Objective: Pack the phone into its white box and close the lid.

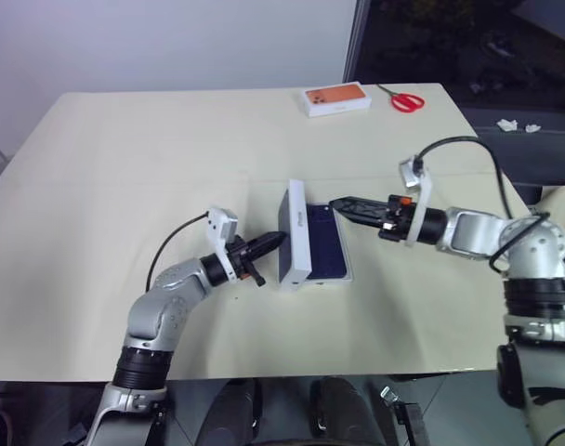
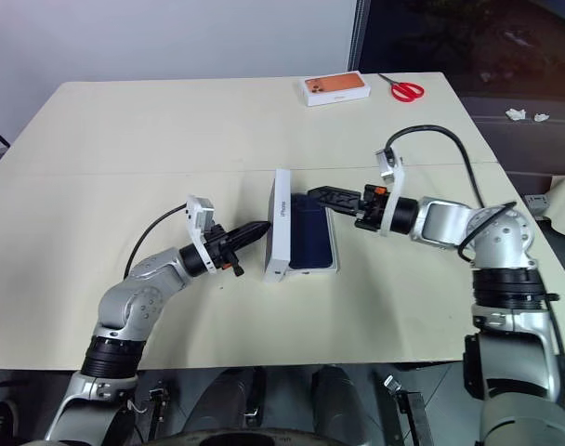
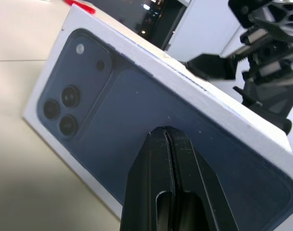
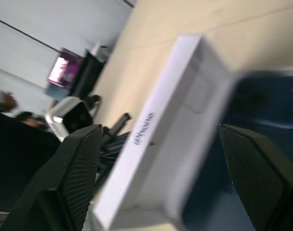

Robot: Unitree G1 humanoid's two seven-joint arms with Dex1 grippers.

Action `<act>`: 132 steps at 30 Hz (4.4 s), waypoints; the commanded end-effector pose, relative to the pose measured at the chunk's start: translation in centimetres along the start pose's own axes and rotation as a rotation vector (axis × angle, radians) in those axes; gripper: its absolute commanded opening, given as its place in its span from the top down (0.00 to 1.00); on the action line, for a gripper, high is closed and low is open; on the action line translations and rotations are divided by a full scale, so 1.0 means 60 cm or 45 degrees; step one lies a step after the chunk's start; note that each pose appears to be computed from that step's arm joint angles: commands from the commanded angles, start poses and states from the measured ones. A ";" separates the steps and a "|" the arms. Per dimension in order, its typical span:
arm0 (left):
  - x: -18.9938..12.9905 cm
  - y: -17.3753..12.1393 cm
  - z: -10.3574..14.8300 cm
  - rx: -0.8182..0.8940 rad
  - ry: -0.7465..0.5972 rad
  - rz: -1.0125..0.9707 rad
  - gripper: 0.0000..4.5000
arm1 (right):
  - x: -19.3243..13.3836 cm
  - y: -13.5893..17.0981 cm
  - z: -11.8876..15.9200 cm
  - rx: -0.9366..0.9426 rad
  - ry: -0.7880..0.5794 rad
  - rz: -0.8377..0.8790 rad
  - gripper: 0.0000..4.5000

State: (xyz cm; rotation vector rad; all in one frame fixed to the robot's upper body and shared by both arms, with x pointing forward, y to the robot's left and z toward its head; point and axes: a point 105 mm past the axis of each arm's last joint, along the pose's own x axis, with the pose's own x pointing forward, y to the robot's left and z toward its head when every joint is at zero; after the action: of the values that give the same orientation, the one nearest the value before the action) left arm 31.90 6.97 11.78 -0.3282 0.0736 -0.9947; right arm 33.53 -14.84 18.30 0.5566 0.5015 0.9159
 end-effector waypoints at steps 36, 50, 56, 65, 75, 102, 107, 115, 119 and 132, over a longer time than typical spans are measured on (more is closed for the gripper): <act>-0.080 0.034 -0.035 0.080 0.234 0.173 1.00 | 0.042 -0.041 -0.033 -0.938 0.184 -0.157 0.99; 0.011 0.020 -0.031 0.060 0.151 0.066 1.00 | 0.035 -0.031 -0.039 -0.890 0.148 -0.177 0.99; 0.026 0.017 -0.018 0.058 0.110 0.052 1.00 | 0.026 -0.046 -0.036 -0.899 0.148 -0.236 0.99; 0.045 0.017 -0.015 0.074 0.106 0.038 1.00 | 0.026 -0.054 -0.037 -0.906 0.150 -0.264 0.99; 0.065 0.019 -0.017 0.071 0.113 0.014 1.00 | 0.011 -0.062 -0.029 -0.913 0.148 -0.311 0.99; 0.053 0.024 -0.031 0.049 0.124 0.048 1.00 | 0.013 -0.067 -0.042 -0.924 0.153 -0.336 0.99; 0.054 0.031 -0.029 0.050 0.124 0.061 1.00 | 0.016 -0.068 -0.043 -0.927 0.154 -0.336 0.99; 0.065 0.034 -0.027 0.059 0.134 0.052 1.00 | 0.017 -0.071 -0.045 -0.924 0.153 -0.356 0.99; 0.067 0.035 -0.022 0.064 0.122 0.053 1.00 | 0.014 -0.074 -0.045 -0.921 0.155 -0.365 0.99; 0.065 0.043 -0.015 0.068 0.119 0.076 1.00 | -0.003 -0.087 -0.034 -0.961 0.178 -0.420 0.99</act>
State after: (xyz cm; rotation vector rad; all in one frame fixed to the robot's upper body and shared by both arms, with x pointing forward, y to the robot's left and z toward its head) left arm 35.65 4.88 9.08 -0.2430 0.1945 -0.9437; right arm 34.98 -16.87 12.02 -0.2331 0.3689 0.7557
